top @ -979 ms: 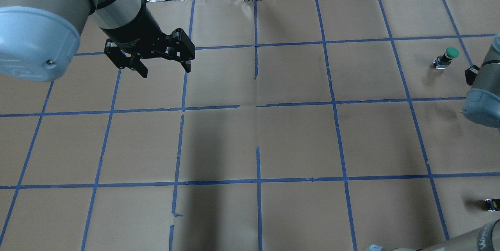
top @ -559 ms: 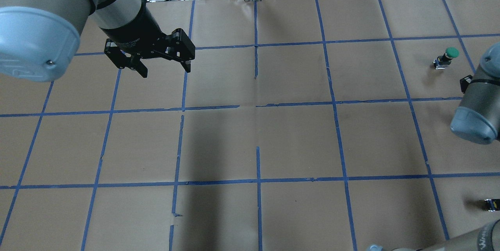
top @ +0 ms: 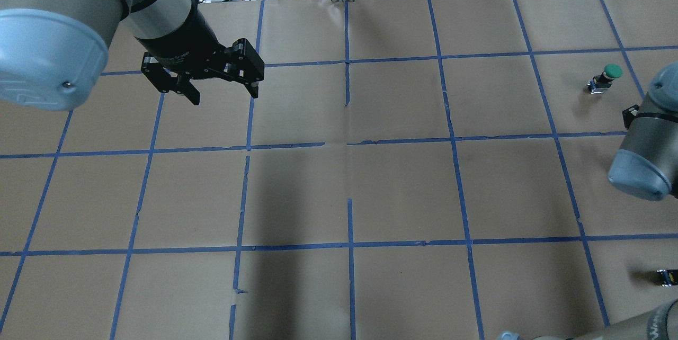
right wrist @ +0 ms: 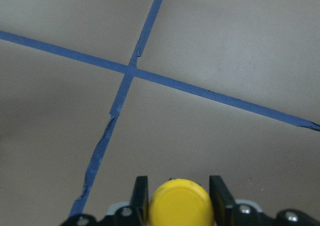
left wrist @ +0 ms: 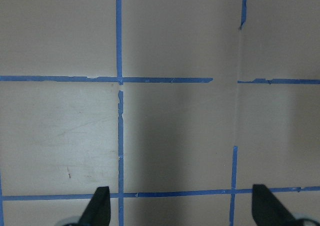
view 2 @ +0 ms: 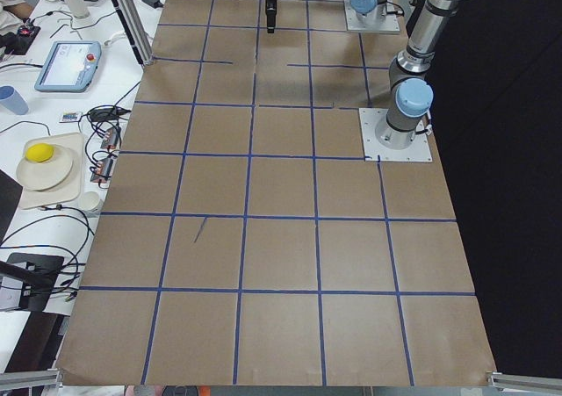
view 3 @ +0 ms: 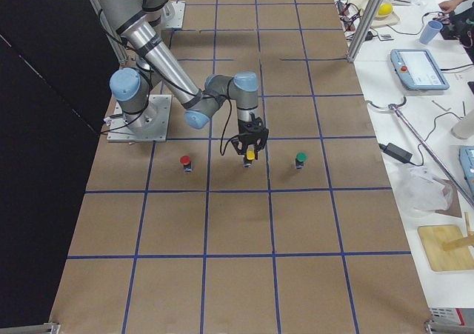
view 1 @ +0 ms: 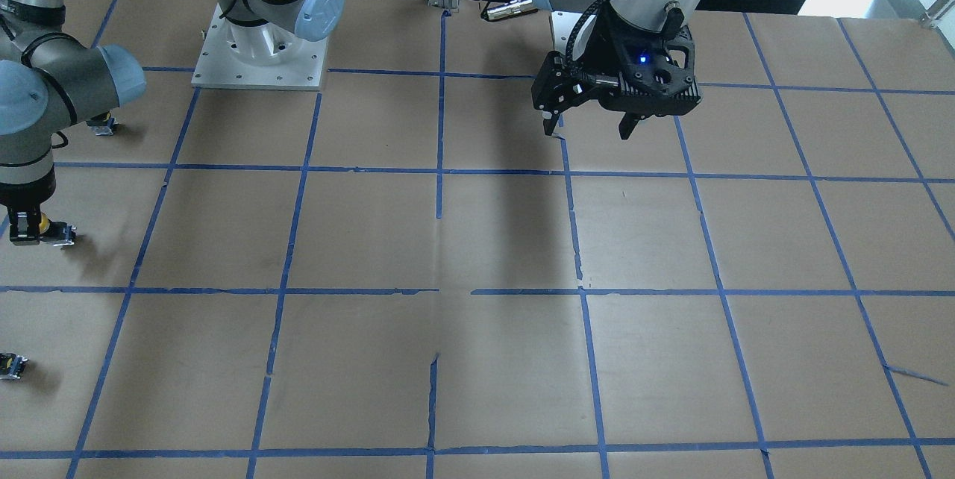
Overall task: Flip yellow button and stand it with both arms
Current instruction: 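Lower the yellow button upright onto the table with the right gripper, then open the right gripper and lift it off the standing button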
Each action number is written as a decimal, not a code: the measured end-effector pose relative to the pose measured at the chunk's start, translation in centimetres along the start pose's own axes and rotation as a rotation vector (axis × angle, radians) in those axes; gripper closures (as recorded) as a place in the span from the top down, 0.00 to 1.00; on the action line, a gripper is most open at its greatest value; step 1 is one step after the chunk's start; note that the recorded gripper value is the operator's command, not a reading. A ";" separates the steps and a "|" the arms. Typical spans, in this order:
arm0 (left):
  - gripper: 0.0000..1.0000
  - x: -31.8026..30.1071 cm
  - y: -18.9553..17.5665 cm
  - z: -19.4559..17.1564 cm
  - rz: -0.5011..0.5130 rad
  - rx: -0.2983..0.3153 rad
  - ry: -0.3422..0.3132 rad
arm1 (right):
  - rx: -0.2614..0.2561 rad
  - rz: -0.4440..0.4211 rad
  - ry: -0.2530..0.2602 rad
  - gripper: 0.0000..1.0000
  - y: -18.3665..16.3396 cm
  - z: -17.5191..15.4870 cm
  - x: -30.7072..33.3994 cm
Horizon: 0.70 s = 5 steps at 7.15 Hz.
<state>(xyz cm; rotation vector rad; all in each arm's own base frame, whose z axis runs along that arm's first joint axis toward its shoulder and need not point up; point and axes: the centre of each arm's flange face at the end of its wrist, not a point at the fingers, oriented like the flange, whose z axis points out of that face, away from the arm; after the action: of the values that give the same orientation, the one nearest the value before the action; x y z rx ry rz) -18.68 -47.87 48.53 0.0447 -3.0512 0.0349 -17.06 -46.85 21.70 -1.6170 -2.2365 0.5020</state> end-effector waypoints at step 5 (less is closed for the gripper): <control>1.00 -0.1 -0.1 -0.2 -0.005 0.003 0.000 | 0.031 -0.071 -0.002 1.00 -1.6 -1.3 -0.5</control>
<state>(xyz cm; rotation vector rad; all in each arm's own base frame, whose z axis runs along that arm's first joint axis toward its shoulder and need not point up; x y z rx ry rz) -18.60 -48.01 48.75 0.0525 -3.0511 0.0391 -17.67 -47.65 23.60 -1.5171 -2.2670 0.5175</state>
